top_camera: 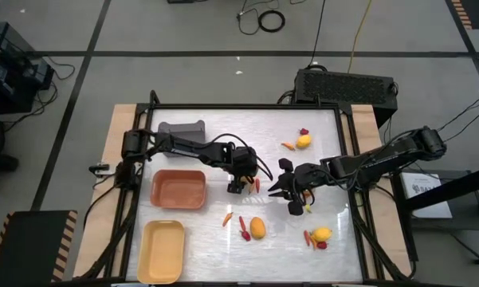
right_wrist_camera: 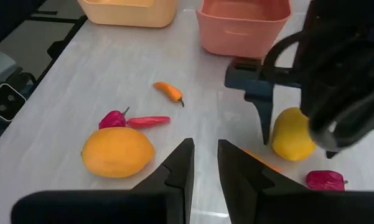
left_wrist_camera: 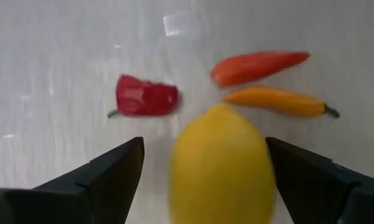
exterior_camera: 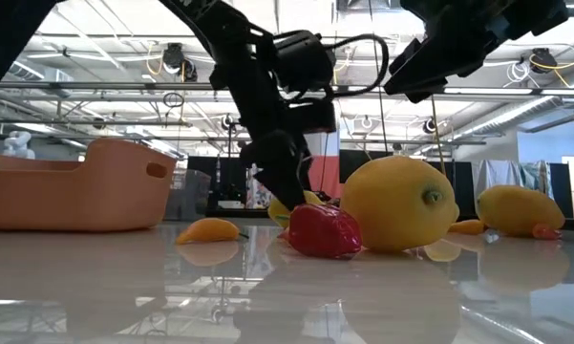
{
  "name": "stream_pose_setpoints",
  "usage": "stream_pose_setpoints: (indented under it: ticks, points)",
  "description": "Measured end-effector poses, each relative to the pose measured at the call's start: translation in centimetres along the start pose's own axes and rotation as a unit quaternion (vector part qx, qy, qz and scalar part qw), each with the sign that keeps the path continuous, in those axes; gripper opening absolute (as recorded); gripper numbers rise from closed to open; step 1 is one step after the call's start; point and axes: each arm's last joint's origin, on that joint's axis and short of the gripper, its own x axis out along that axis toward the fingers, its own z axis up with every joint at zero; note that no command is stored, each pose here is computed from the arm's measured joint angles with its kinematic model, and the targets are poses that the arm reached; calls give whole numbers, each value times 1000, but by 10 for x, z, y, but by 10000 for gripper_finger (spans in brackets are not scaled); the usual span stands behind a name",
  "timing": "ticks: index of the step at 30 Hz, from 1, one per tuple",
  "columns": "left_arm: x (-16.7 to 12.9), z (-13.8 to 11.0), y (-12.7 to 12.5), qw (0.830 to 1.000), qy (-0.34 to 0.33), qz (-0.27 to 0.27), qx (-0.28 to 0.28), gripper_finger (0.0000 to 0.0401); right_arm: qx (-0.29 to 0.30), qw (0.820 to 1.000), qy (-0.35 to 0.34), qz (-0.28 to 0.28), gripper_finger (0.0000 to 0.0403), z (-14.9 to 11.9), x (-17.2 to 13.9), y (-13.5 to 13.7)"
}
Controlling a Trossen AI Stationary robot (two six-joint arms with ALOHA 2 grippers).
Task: Sort produce into baskets
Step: Put the lemon into the black bin
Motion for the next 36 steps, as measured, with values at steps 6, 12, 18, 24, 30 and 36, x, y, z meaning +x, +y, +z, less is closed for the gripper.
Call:
stream_pose_setpoints:
  ticks: [6,12,18,24,30,36]
  points:
    - [0,-2,0,1000,5,-5,-1,332,2,1000,-1,-6,63,0,0,-2]
    - [0,-3,-1,1000,12,-7,-3,283,2,1000,-9,-6,63,2,0,-2]
    - [0,-3,-1,1000,9,-5,-4,232,2,1000,-9,-6,63,2,0,-2]
    - [-15,-2,0,1000,11,-5,-5,215,3,1000,-9,-6,63,2,0,-2]
    - [-64,-3,4,1000,13,0,-24,214,-6,1000,-9,-7,63,2,0,-2]
    - [-131,-14,14,998,5,14,-66,213,-9,998,-12,-57,63,2,0,-8]
